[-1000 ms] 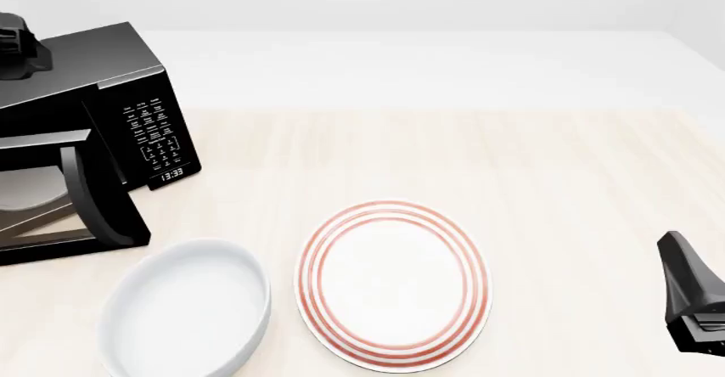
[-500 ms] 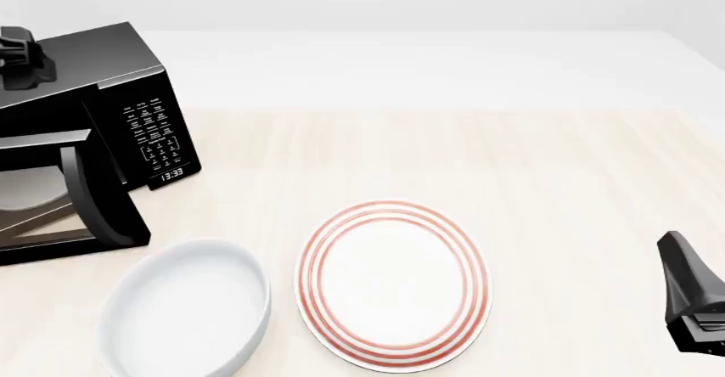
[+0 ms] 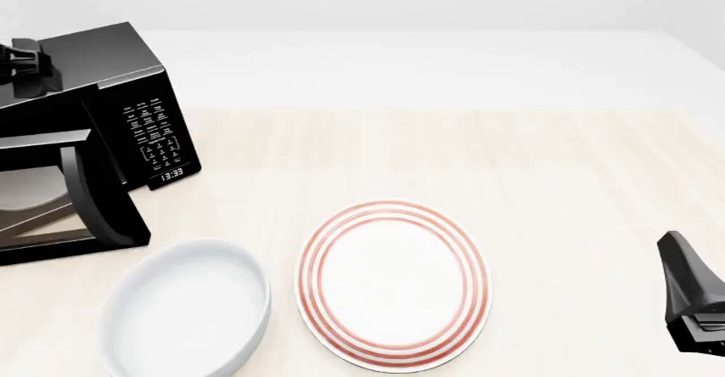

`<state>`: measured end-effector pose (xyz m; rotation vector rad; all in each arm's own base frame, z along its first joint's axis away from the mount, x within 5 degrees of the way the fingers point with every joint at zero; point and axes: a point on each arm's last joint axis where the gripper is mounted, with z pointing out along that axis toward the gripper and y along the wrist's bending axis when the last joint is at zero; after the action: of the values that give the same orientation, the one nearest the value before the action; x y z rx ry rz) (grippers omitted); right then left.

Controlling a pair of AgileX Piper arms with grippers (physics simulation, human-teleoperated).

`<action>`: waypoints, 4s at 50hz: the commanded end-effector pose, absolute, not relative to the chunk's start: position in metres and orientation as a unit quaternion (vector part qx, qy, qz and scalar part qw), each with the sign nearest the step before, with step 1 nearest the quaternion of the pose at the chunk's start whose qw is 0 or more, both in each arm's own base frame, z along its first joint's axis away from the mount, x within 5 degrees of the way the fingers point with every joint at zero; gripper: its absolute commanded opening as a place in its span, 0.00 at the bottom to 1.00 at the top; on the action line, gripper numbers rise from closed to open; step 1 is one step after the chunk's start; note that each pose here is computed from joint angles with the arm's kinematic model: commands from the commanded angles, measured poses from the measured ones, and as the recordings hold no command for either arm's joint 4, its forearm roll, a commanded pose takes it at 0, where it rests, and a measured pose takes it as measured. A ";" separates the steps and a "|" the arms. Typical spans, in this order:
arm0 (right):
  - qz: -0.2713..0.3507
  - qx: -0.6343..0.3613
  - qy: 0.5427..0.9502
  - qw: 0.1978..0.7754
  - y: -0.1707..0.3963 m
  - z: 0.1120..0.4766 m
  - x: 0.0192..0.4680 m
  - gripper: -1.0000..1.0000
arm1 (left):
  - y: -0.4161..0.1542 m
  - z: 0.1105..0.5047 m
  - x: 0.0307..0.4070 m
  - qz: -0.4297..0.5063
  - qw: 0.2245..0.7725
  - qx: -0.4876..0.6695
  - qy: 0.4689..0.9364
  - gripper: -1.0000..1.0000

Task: Open the microwave.

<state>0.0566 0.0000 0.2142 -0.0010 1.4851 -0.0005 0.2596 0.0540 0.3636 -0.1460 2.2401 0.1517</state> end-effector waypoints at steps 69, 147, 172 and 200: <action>0.000 0.000 0.676 0.737 0.000 0.214 0.057 1.00 | 0.073 0.330 0.291 0.061 0.408 -0.087 0.907 1.00; 0.000 0.000 0.676 0.737 0.000 0.214 0.057 1.00 | 0.082 0.309 0.286 0.062 0.386 -0.109 0.914 1.00; 0.000 0.000 0.676 0.737 0.000 0.214 0.057 1.00 | 0.079 0.307 0.281 0.059 0.385 -0.110 0.914 1.00; 0.000 0.000 0.676 0.737 0.000 0.214 0.057 1.00 | 0.081 0.306 0.270 0.062 0.383 -0.119 0.914 1.00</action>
<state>0.0566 0.0000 0.2142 -0.0010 1.4851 -0.0006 0.2740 0.0802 0.3064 -0.2934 2.3287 0.1574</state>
